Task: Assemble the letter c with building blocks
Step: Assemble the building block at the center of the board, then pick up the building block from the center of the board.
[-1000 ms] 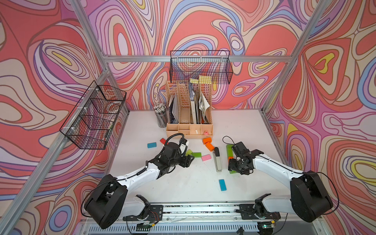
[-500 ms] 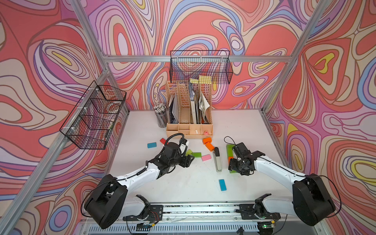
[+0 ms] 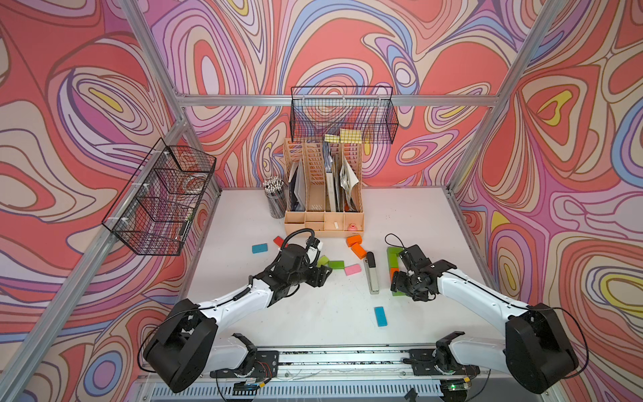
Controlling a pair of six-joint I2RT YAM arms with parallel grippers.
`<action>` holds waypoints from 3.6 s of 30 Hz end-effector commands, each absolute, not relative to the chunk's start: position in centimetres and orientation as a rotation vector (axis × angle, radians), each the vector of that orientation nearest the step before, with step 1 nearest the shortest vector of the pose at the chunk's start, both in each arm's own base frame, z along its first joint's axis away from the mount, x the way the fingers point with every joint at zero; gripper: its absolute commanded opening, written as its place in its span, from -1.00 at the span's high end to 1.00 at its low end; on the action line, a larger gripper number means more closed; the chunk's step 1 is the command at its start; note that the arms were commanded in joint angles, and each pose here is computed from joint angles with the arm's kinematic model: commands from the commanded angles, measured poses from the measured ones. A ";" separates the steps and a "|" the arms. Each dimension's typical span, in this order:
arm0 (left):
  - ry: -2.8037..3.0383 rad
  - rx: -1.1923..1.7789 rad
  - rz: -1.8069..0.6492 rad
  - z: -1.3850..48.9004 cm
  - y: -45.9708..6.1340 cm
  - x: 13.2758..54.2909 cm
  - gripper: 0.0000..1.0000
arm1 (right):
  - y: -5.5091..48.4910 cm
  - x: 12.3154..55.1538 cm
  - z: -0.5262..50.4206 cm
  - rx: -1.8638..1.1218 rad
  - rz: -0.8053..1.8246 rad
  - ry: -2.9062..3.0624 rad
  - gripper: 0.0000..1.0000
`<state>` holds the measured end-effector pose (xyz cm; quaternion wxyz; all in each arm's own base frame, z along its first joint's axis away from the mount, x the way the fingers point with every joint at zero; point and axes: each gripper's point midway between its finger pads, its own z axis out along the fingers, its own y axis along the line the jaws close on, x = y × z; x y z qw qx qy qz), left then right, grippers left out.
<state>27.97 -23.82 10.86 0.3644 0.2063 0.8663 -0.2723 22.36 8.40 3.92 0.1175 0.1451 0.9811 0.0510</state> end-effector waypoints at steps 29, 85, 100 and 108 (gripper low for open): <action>2.201 0.554 -0.685 11.1 -23.9 28.0 -0.42 | 8.5 22.7 3.4 0.423 0.142 2.869 -0.46; 2.397 0.149 -0.312 10.3 -18.5 31.1 -0.67 | 16.7 32.0 16.3 -0.043 0.595 2.506 -0.61; 2.492 0.217 -0.344 8.9 -19.8 33.2 -0.62 | 18.9 33.0 15.4 -0.185 0.685 2.489 -0.56; 2.566 -0.012 -0.300 7.9 -17.4 33.7 -0.57 | 19.1 32.8 15.0 -0.227 0.695 2.483 -0.56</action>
